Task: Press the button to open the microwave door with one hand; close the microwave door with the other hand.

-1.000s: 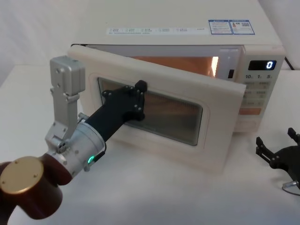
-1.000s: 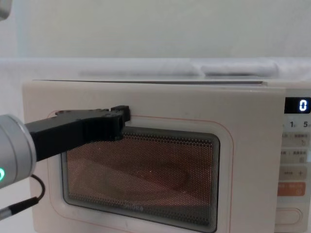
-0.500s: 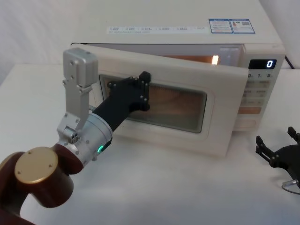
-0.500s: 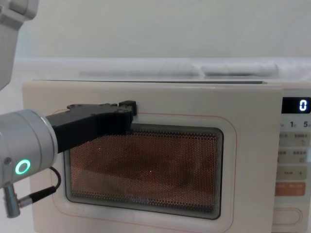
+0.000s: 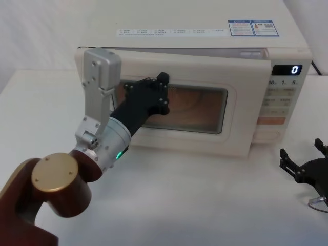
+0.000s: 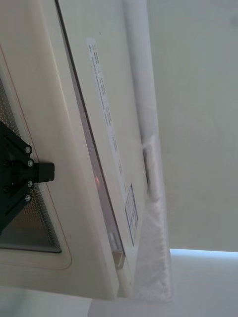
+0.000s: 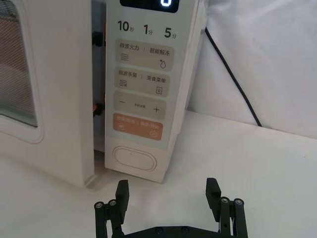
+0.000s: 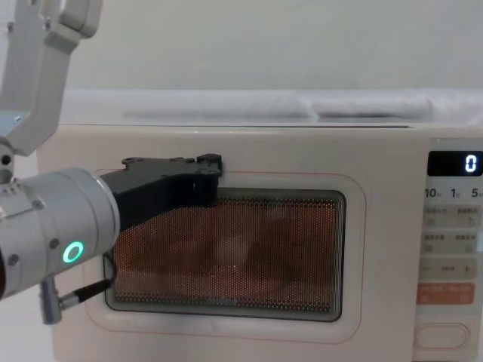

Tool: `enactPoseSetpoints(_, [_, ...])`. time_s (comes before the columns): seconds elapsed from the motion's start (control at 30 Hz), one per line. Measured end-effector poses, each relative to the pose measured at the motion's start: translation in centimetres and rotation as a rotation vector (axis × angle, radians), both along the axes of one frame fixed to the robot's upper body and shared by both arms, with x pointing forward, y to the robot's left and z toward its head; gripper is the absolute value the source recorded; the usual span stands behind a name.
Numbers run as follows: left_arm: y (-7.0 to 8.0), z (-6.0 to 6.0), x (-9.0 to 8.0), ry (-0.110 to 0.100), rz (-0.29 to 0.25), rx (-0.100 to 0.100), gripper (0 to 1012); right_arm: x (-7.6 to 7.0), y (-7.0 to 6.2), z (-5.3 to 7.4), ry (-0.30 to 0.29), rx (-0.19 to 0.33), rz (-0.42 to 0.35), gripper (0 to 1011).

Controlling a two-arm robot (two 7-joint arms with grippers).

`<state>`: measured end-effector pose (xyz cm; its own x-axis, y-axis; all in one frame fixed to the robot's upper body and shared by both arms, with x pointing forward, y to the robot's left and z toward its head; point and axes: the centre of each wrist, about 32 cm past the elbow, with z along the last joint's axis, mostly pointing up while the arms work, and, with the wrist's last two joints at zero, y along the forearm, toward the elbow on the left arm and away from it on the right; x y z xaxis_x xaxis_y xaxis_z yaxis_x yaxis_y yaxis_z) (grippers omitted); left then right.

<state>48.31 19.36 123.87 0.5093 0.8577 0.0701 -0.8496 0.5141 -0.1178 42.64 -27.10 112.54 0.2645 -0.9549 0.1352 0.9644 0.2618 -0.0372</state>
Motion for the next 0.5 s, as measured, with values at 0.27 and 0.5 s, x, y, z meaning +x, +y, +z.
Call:
enactPoseSetpoints(0.27, [-0.59,0.11,0.44,-0.002,0.002,-0.005,0,0.0,0.0,0.0,0.0,0.0,0.0,1002])
enactPoseSetpoints(0.5, [-0.76,0.21,0.58,-0.003,0.022,-0.016,0,0.0,0.0,0.0,0.0,0.0,0.0,1002])
